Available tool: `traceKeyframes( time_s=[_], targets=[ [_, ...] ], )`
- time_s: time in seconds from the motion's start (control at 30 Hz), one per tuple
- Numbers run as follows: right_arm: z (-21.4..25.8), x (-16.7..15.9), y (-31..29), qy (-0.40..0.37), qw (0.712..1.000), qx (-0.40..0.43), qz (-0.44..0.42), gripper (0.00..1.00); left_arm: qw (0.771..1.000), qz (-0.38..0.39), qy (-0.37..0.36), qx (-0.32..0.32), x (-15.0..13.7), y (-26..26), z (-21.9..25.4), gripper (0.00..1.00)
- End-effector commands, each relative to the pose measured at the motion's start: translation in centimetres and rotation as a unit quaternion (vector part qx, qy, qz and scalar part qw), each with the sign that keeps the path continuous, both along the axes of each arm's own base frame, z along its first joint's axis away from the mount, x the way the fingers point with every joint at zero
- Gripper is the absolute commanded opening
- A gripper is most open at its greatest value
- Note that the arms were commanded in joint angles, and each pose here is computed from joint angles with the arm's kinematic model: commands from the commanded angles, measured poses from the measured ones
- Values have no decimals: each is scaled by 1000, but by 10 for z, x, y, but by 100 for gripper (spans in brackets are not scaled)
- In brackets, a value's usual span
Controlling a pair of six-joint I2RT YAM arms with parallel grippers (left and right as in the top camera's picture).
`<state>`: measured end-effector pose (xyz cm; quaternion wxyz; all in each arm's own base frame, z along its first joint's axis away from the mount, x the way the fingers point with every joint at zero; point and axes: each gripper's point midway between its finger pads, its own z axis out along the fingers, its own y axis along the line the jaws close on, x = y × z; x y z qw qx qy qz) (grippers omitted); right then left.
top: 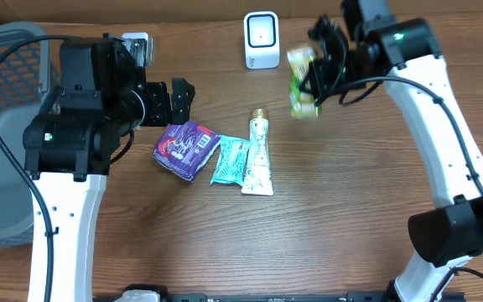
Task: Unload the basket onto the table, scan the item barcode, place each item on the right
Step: 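Lift the carton and carry it toward the white scanner, then hold the carton in front of the white scanner with the right gripper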
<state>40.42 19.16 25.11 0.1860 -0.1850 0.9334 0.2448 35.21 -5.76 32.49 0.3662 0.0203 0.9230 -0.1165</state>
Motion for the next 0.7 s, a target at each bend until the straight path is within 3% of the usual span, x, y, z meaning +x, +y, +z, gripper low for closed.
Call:
traceKeyframes(
  time_s=[0.0, 0.2, 0.33, 0.47, 0.67],
  targets=[
    [60, 0, 23, -91, 986, 105, 94, 3, 1000, 9, -5, -3, 2, 2, 4, 100],
    [77, 33, 32, -139, 979, 130, 67, 3, 1000, 9, -5, -3, 2, 2, 4, 99],
    [67, 63, 28, -158, 982, 101, 28, 3, 1000, 9, -5, -3, 2, 2, 4, 100],
    [38, 125, 12, -248, 965, -53, -71, 3, 1000, 9, -5, -3, 2, 2, 4, 99],
    [12, 183, 29, -385, 895, -222, -41, 4, 1000, 9, -5, -3, 2, 2, 4, 100]
  ],
)
